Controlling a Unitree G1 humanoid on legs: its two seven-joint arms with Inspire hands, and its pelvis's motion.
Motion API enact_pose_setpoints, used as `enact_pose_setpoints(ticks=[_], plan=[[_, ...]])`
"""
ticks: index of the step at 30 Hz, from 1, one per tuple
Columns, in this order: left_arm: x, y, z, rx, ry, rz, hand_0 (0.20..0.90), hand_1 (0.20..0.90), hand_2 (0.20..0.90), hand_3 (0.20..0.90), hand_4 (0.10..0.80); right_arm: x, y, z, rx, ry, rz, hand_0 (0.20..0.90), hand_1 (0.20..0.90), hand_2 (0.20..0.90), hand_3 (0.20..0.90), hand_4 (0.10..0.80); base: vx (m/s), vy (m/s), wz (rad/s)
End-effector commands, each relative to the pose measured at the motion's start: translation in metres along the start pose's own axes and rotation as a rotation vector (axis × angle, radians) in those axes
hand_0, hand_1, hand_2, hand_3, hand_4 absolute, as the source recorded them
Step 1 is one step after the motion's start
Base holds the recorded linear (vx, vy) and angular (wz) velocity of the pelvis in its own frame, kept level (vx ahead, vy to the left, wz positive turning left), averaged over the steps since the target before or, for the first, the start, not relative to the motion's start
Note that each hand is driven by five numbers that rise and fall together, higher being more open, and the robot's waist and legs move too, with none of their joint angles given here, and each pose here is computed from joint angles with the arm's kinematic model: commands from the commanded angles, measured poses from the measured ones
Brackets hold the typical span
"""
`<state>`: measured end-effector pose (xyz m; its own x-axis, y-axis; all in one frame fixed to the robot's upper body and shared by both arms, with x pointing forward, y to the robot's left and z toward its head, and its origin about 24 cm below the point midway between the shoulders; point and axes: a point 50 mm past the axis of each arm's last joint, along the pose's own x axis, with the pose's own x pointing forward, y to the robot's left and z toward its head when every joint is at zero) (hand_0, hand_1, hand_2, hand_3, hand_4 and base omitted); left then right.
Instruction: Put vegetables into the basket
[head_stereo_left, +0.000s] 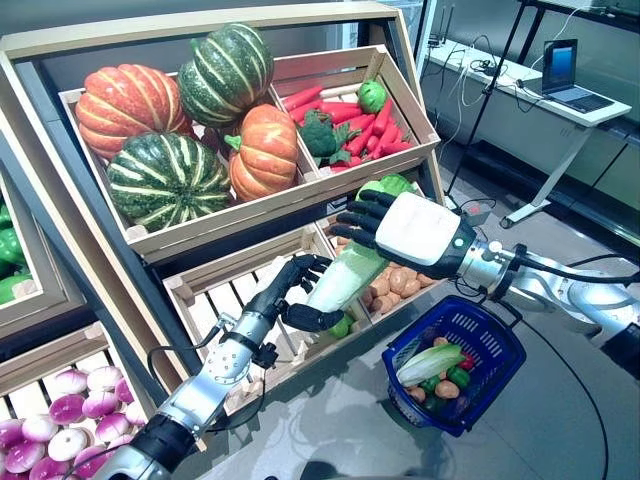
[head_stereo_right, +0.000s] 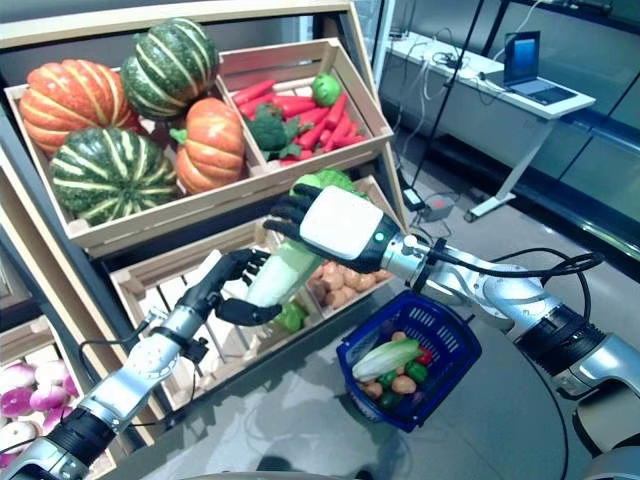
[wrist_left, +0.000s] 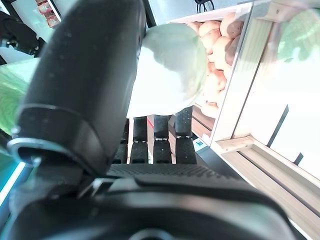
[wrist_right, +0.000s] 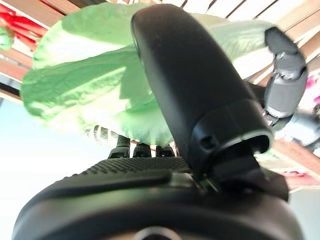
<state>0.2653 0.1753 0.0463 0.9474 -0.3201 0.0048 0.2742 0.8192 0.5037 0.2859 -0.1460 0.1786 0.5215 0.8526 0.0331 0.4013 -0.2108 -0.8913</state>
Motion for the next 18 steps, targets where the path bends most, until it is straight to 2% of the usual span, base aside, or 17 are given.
enact_pose_setpoints(ticks=[1,12,18], plan=[[0.04,0.019,0.081,0.006,-0.391,0.016,0.3,0.3,0.3,0.3,0.4,0.017,-0.034,0.011,-0.074,-0.132,-0.123,0.9,0.9,0.9,0.9,0.8,0.0,0.0,0.0],[0.036,0.013,0.099,-0.138,-0.459,-0.118,0.3,0.3,0.3,0.3,0.4,0.017,0.002,0.005,-0.073,-0.071,0.113,0.9,0.9,0.9,0.9,0.8,0.0,0.0,0.0],[0.029,0.002,0.114,-0.234,-0.509,-0.245,0.3,0.3,0.3,0.3,0.4,0.012,0.032,-0.006,-0.074,0.049,0.243,0.9,0.9,0.9,0.9,0.8,0.0,0.0,0.0]])
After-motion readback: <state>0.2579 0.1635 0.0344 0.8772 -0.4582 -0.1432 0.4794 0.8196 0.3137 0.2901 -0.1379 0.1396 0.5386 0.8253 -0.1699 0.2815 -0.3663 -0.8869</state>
